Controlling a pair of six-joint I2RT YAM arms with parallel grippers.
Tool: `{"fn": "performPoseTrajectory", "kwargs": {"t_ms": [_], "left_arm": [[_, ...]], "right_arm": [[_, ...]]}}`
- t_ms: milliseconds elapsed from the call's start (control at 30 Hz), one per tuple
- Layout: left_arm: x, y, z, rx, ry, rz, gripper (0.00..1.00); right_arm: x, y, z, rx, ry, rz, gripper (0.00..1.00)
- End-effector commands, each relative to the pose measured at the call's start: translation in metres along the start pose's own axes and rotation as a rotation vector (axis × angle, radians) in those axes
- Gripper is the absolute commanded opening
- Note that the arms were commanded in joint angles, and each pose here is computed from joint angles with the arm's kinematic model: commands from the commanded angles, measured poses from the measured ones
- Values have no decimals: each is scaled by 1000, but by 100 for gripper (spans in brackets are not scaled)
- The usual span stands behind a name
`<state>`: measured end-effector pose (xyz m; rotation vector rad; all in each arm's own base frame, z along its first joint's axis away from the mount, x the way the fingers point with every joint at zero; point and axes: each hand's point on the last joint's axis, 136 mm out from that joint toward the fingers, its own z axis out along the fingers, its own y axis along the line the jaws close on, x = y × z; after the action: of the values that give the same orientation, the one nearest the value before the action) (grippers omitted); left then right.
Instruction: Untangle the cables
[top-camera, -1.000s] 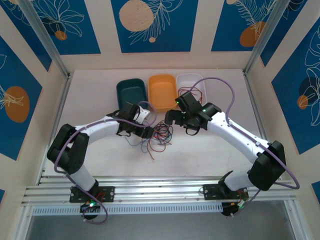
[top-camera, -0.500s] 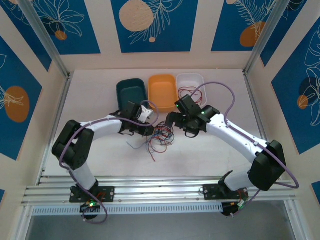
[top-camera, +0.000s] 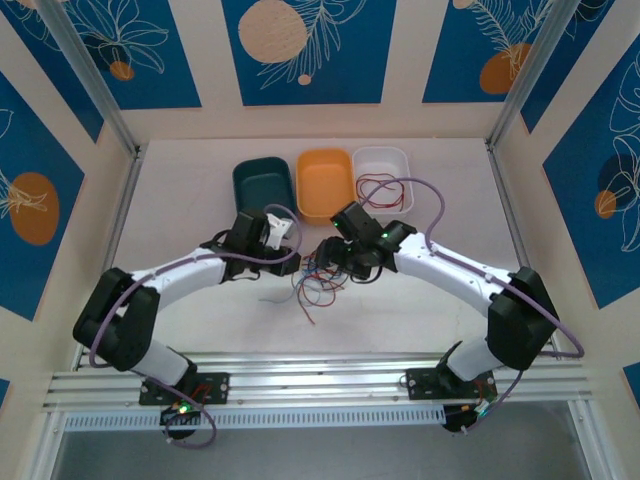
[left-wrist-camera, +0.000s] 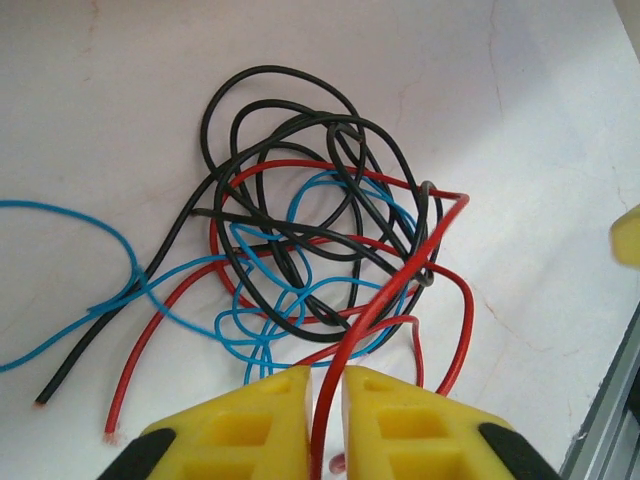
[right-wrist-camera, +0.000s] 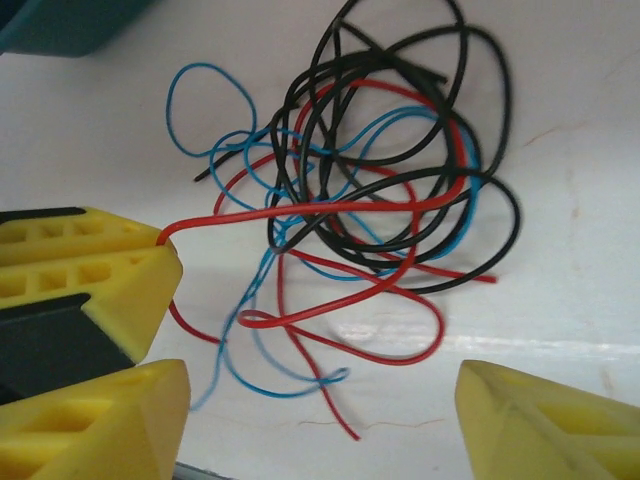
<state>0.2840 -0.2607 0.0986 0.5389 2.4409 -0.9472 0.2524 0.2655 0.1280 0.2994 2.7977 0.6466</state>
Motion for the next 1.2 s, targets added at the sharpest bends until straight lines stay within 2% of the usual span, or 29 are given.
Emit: {"fn": "performPoseTrajectory", "kwargs": {"t_ms": [0, 433, 667, 867, 1167], "left_arm": [[-2, 6, -6, -48, -41, -23, 12], [-7, 5, -10, -45, -83, -35, 10], [-6, 5, -9, -38, -84, -40, 10], [-3, 6, -7, -37, -79, -45, 9], [-1, 8, -6, -44, -76, -47, 10]], "right_arm": [[6, 12, 9, -41, 25, 20, 65], [12, 10, 39, -12, 77, 42, 55], [13, 7, 53, 7, 97, 51, 55], [16, 7, 64, 20, 134, 66, 60], [25, -14, 65, 105, 160, 86, 62]]}}
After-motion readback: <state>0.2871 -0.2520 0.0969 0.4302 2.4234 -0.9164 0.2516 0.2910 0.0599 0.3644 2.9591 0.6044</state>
